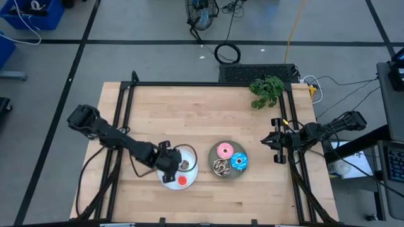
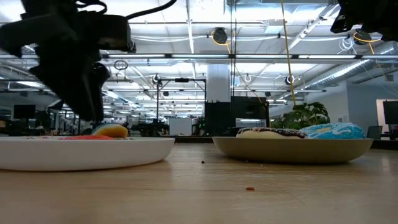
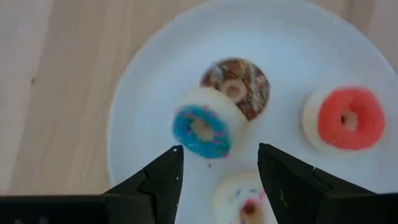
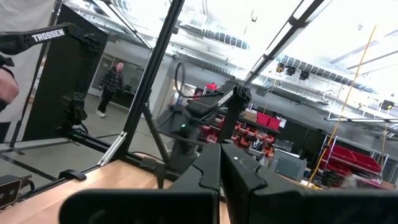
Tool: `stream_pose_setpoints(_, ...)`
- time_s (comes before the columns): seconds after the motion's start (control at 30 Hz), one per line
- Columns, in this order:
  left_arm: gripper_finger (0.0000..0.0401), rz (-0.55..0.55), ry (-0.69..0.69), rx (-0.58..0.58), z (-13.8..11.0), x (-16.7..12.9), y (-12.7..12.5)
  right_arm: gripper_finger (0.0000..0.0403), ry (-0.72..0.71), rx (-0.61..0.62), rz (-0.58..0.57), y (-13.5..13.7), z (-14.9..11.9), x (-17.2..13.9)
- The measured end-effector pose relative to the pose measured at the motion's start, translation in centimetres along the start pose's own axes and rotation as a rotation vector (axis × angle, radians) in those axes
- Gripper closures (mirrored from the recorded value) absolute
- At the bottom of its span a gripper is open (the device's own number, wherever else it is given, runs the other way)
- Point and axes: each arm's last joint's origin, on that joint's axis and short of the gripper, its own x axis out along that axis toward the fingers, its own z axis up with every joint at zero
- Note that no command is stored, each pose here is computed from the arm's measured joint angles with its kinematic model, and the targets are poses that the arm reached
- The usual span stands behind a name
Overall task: Pick & Place donuts
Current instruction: Put the small blue donut on the white plate
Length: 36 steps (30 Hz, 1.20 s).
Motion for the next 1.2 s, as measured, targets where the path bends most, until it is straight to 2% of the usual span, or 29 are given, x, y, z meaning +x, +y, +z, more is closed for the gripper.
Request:
stream_pose_setpoints(0.13,0.0194,0.008,0.005,0.061,-0.6,0.7,-1.0,0.0403,0.0,0.0,0.0,0.0,0.0,0.0)
stream_pose_setpoints(0.37,0.0194,0.06,-0.031,0.052,-0.6,0.7,-1.0,0.0403,-0.003,0.0,-0.002,0.0,0.0,0.0)
stream_pose_setpoints(0.67,0.0194,0.055,-0.033,0.011,-0.6,0.7,-1.1,0.0403,-0.003,0.0,-0.002,0.0,0.0,0.0)
stream_pose_setpoints(0.93,0.0194,0.084,0.041,0.054,-1.2,3.0,-1.3,0.0403,-0.003,0.001,-0.002,0.0,0.0,0.0)
stream_pose_setpoints(1.2,0.0194,0.079,0.047,0.043,-1.1,2.9,-1.2,0.0403,-0.004,0.001,-0.002,0.0,0.0,0.0)
